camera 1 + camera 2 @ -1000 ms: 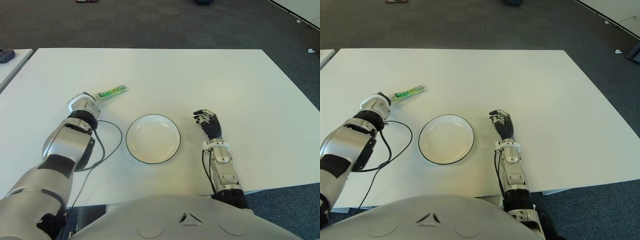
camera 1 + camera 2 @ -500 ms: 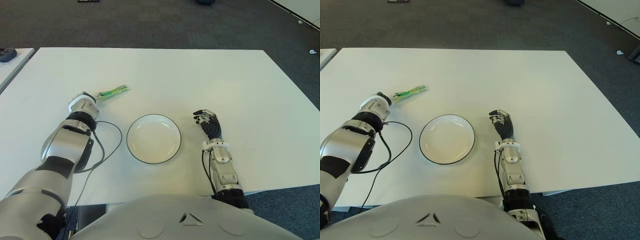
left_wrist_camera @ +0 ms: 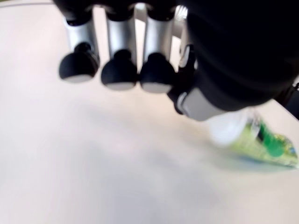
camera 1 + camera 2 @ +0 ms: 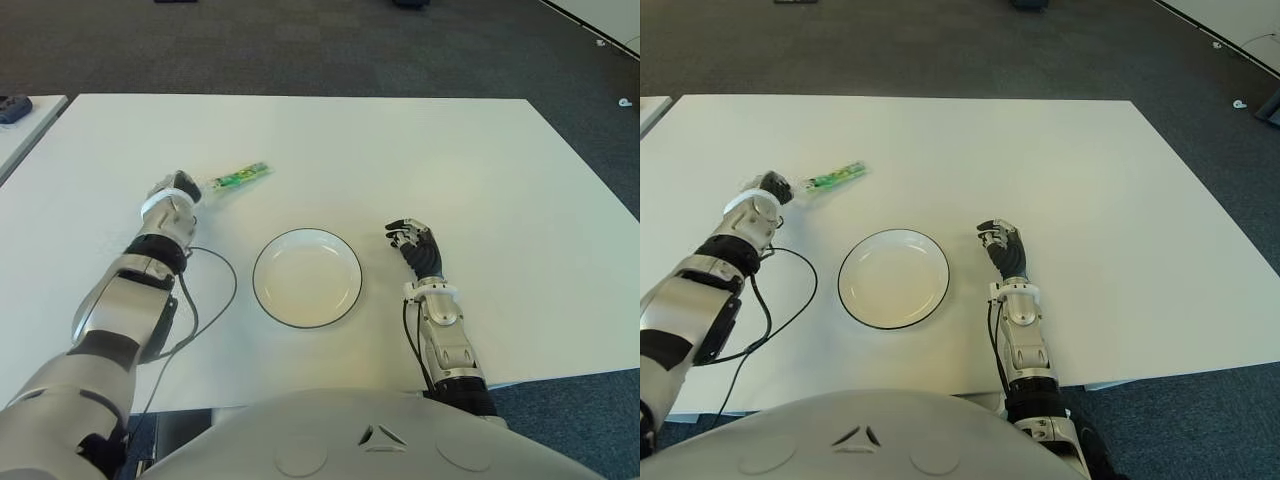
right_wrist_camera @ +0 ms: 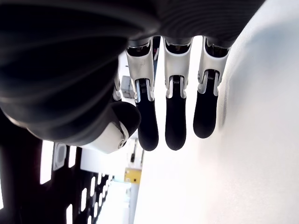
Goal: Put the toothpaste on the table into the plate.
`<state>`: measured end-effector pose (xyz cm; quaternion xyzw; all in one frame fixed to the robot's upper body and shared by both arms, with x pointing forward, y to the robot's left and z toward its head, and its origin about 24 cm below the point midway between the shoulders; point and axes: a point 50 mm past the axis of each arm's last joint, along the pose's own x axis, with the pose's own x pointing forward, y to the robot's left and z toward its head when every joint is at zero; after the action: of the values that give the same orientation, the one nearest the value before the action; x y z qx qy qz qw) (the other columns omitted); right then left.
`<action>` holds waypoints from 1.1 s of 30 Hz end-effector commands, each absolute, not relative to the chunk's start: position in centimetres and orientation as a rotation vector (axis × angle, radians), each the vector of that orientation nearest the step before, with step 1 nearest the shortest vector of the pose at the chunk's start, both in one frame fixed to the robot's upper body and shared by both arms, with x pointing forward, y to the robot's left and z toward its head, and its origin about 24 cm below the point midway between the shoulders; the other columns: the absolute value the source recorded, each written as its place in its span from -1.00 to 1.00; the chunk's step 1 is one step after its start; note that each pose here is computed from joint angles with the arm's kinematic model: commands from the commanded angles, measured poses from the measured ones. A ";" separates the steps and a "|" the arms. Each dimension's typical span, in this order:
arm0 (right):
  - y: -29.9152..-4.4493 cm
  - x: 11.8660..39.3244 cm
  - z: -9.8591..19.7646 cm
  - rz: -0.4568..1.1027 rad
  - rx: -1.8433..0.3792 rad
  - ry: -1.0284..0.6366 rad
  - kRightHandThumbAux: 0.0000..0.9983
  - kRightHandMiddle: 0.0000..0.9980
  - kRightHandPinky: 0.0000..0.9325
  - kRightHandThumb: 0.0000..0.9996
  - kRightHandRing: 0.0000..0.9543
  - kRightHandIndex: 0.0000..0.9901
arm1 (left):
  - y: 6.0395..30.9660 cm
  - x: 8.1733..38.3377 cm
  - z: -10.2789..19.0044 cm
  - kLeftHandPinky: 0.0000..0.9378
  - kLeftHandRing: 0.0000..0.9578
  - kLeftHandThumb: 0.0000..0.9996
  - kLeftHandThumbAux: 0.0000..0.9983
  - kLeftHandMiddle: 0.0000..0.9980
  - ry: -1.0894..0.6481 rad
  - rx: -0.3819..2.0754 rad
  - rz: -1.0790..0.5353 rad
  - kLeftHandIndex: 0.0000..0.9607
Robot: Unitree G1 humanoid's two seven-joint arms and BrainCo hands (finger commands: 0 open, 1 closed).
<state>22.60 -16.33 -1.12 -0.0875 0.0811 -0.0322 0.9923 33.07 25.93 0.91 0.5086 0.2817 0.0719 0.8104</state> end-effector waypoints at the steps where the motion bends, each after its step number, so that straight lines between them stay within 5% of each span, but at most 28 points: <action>1: -16.2 22.9 -1.1 -0.057 -0.160 0.162 0.46 -0.18 -0.07 0.41 -0.16 -0.15 | 24.8 32.8 2.2 0.71 0.72 0.41 0.44 0.67 0.461 1.106 0.145 -0.09; 33: -16.0 23.2 -1.4 -0.061 -0.162 0.160 0.47 -0.20 -0.13 0.41 -0.19 -0.16 | 21.5 30.6 6.5 0.63 0.63 0.41 0.44 0.61 0.008 1.040 -0.067 -0.09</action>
<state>22.97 -16.05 -1.46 -0.0868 0.0830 -0.0288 0.9923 30.82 21.35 6.59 0.4835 0.0049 -0.0158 0.8752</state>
